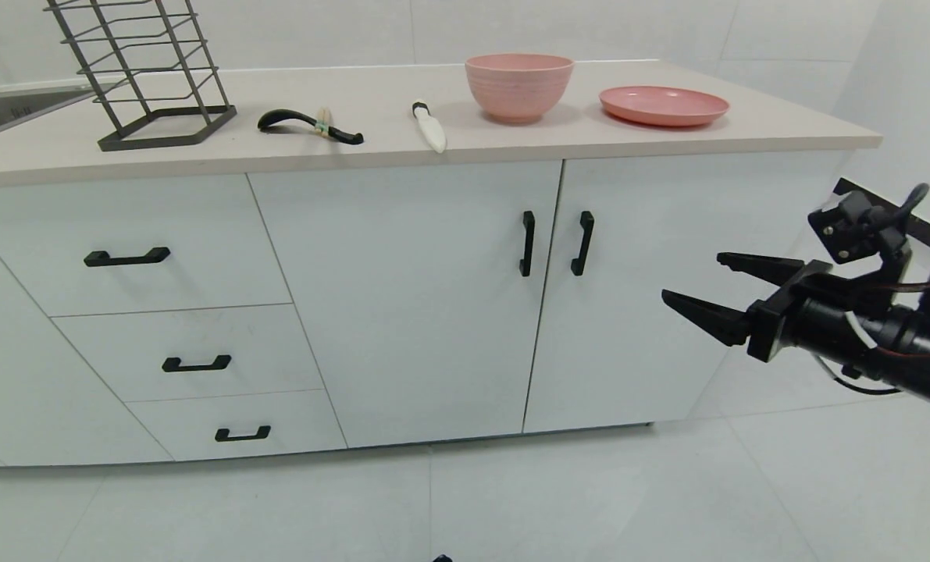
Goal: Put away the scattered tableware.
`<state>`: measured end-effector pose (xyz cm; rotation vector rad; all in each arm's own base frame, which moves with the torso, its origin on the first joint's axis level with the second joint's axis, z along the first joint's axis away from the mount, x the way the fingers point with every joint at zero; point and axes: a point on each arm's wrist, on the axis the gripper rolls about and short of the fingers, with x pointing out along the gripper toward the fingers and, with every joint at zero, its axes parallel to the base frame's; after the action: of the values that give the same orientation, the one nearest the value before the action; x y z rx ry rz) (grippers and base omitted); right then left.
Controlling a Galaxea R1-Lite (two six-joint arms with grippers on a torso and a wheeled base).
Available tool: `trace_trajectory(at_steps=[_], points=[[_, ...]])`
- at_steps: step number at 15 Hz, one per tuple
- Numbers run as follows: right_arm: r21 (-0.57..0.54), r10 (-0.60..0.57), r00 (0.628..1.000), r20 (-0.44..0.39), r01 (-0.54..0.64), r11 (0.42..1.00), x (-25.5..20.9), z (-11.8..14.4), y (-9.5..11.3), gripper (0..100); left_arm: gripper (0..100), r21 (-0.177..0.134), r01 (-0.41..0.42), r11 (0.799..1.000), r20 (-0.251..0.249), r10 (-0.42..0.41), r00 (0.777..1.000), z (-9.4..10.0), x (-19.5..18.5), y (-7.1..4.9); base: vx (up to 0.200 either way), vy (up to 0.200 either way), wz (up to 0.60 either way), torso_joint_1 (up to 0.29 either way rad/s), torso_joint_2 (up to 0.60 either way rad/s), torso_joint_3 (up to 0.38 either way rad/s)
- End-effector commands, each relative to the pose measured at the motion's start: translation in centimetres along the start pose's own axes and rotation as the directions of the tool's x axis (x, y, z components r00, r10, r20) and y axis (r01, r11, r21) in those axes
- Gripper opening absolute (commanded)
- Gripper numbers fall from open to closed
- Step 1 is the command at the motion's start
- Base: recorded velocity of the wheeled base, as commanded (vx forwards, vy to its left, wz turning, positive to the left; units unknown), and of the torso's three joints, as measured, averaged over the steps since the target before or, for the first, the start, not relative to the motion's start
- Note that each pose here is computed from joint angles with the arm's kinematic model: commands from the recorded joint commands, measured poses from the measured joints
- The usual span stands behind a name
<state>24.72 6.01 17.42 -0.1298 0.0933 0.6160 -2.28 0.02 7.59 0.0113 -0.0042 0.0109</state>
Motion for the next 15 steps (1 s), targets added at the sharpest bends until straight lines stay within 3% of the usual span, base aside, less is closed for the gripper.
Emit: trace_trajectory(at_steps=[1, 6, 11, 15], points=[[0.0, 0.044, 0.998, -0.034, -0.044, 0.999, 1.7, -1.8, -0.6, 100, 100, -0.001, 0.0, 1.0, 0.0, 0.0, 1.0, 0.0, 0.0, 0.0, 0.0, 0.0, 0.0, 0.0, 0.0, 0.0], [-0.007, 0.05, 0.998, -0.025, -0.05, 0.999, 2.3, -2.0, -0.6, 100, 100, -0.001, -0.001, 1.0, 0.0, 0.001, 1.0, 0.0, 0.0, 0.0, 0.0, -0.16, 0.0, 0.002, 0.0, 0.003], [-0.021, 0.109, 0.994, 0.004, -0.109, 0.994, 3.5, -2.7, -0.6, 100, 100, -0.002, -0.001, 1.0, 0.0, 0.001, 1.0, 0.0, 0.0, 0.0, 0.0, 0.0, 0.0, 0.0, 0.0, 0.0], [-0.042, 0.166, 0.986, 0.033, -0.164, 0.986, 5.3, -2.4, 0.6, 100, 100, -0.002, -0.001, 1.0, -0.001, 0.001, 1.0, 0.0, 0.0, 0.0, 0.0, 0.0, 0.0, 0.0, 0.0, 0.0]])
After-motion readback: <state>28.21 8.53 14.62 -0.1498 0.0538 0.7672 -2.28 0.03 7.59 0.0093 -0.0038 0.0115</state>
